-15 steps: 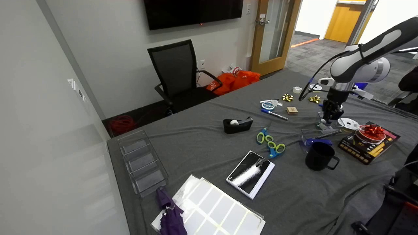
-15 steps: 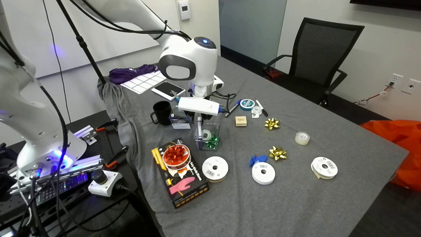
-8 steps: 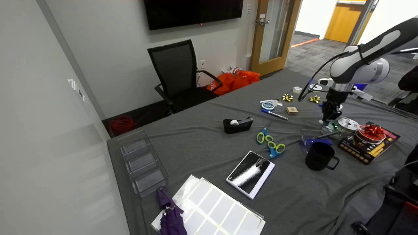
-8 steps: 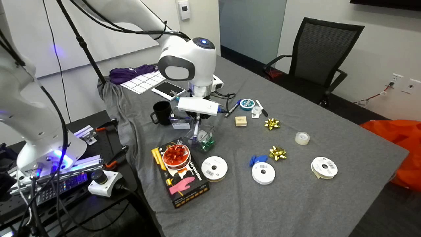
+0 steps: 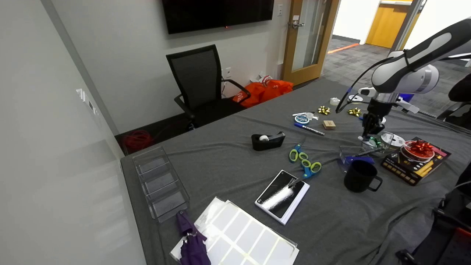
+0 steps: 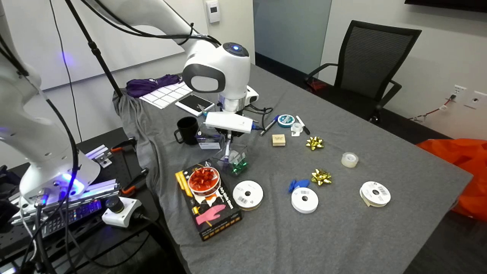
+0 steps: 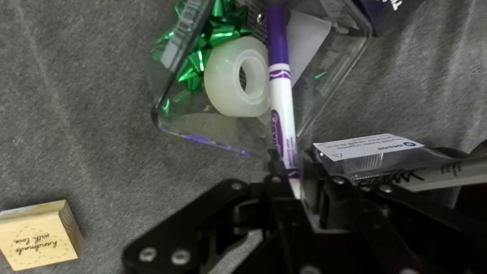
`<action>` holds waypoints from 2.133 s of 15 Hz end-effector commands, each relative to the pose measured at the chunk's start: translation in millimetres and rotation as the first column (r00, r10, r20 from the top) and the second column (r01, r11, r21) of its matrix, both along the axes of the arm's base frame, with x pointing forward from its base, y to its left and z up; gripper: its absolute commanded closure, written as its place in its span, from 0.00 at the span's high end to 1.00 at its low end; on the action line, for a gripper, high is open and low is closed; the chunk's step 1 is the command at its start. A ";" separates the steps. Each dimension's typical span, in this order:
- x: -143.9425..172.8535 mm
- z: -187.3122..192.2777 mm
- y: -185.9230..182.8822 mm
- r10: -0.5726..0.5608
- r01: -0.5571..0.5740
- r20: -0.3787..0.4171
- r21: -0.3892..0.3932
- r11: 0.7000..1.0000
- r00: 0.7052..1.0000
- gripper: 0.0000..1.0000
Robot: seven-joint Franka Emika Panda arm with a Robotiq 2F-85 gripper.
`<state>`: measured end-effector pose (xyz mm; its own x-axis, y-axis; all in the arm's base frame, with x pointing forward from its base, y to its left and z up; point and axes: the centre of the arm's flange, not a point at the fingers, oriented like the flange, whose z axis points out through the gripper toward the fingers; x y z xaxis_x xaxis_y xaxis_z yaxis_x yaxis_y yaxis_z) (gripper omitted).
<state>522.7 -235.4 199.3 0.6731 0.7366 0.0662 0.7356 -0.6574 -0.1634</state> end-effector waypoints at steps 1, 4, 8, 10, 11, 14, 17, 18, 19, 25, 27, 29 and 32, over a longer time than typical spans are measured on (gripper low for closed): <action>-5.3 7.0 -0.3 0.008 -0.008 0.024 0.016 1.000 1.000 0.49; -4.5 6.0 -1.1 0.007 -0.007 0.026 0.014 1.000 1.000 0.72; -3.3 4.9 -1.3 0.004 -0.005 0.027 0.011 1.000 1.000 0.79; -3.5 5.2 -1.3 0.005 -0.005 0.027 0.011 1.000 1.000 0.72; -3.6 5.2 -1.3 0.005 -0.005 0.026 0.011 1.000 1.000 0.53; -4.1 6.0 -1.9 0.006 -0.006 0.026 0.011 1.000 1.000 0.33; -4.4 7.4 -2.3 0.005 -0.005 0.029 0.015 1.000 1.000 0.11; -4.1 7.5 -2.1 0.002 -0.003 0.030 0.017 1.000 1.000 0.05; -3.7 7.5 -1.9 0.000 -0.001 0.031 0.017 1.000 1.000 0.01; -2.8 8.3 -2.3 -0.001 0.000 0.034 0.020 1.000 0.999 0.05; -4.1 8.9 -4.3 0.021 -0.021 0.039 0.019 1.000 0.999 0.29; -4.6 9.9 -5.1 0.041 -0.042 0.038 0.017 0.999 0.998 0.36; -4.3 16.9 -5.3 0.058 -0.059 0.040 0.028 0.998 0.998 0.58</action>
